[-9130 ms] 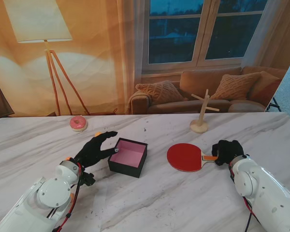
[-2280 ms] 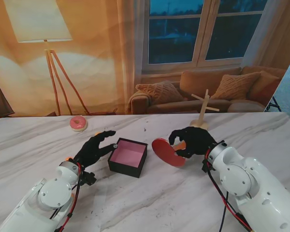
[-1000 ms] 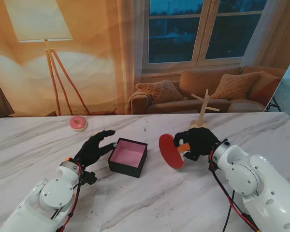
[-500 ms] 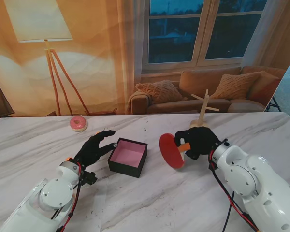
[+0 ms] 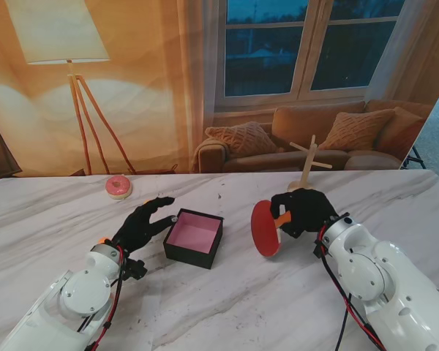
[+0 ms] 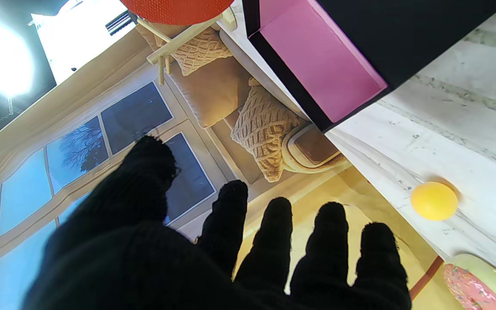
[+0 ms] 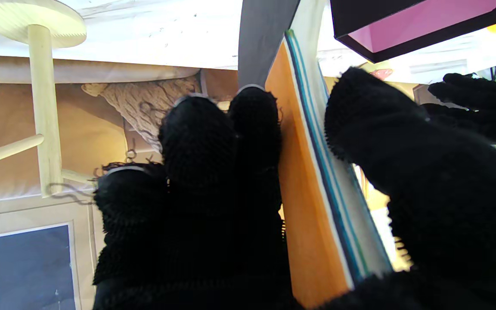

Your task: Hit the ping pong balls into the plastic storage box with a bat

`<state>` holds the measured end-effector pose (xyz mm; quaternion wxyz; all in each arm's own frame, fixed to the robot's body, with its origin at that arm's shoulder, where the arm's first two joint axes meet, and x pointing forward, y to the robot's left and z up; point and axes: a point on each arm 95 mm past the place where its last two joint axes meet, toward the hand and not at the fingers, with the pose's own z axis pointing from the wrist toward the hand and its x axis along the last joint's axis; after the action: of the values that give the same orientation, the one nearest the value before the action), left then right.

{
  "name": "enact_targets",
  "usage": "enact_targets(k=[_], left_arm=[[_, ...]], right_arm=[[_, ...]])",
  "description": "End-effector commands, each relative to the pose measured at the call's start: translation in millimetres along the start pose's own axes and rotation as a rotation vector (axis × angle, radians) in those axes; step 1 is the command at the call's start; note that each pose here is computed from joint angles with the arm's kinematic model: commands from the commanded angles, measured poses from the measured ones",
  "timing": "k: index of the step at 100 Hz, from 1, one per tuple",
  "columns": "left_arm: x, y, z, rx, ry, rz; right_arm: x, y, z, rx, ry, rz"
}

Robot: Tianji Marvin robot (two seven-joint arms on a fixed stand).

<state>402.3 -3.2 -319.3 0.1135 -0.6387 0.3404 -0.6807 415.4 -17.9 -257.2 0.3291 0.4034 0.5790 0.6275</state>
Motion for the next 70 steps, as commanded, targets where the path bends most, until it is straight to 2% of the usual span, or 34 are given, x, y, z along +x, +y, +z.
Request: enact_targets(k=[1, 32, 70], left_arm=[[-0.6, 3.6, -0.1, -0.015, -0.006, -0.009], [-0.7, 3.0, -0.3, -0.012, -0.006, -0.009], [-0.7, 3.3, -0.3, -0.014, -0.007, -0.011]], right_arm=[[-0.2, 2.1, -0.9, -0.001, -0.009, -0.003], [-0.2, 13.1, -1.9, -0.022, -0.018, -0.013], [7.4, 2.9, 6.8, -0.008, -0.022, 0.034]])
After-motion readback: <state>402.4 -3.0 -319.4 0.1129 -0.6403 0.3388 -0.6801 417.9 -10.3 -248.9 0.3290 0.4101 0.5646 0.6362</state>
